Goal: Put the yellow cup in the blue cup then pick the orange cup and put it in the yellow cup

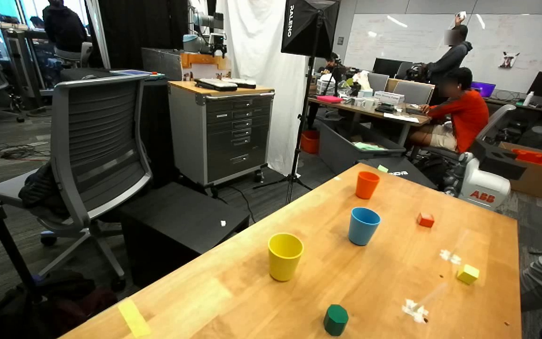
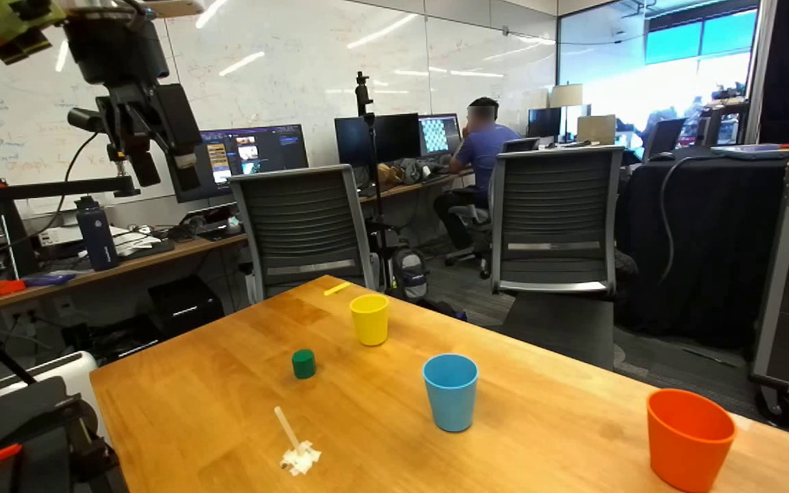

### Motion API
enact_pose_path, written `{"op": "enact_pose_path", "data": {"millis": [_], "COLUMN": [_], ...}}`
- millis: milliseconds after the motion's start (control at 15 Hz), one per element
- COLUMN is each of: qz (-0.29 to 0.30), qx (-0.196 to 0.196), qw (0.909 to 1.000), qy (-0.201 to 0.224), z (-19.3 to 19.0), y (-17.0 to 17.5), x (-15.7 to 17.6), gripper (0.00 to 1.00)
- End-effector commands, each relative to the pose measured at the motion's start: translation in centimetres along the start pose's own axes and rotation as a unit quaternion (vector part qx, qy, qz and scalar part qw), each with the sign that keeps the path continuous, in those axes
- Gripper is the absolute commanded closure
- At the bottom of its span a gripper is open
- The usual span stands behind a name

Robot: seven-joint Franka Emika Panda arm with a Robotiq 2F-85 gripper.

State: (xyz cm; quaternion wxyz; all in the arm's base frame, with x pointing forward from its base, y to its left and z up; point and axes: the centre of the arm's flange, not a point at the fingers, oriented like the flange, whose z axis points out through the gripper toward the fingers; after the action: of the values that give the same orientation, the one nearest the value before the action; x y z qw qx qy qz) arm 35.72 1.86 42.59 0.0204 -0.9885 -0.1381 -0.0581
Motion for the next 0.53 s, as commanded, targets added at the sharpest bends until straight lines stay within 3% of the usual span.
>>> {"op": "enact_pose_path", "data": {"millis": [0,467], "qz": [0.071,0.139], "qx": [-0.038,-0.073], "qw": [0.9966,0.9863], "qy": [-0.018,-0.049], "z": [3.8,7.6], "y": [-0.4,-0.8], "x": [1.3,1.8], "gripper": [0.00,0.00]}}
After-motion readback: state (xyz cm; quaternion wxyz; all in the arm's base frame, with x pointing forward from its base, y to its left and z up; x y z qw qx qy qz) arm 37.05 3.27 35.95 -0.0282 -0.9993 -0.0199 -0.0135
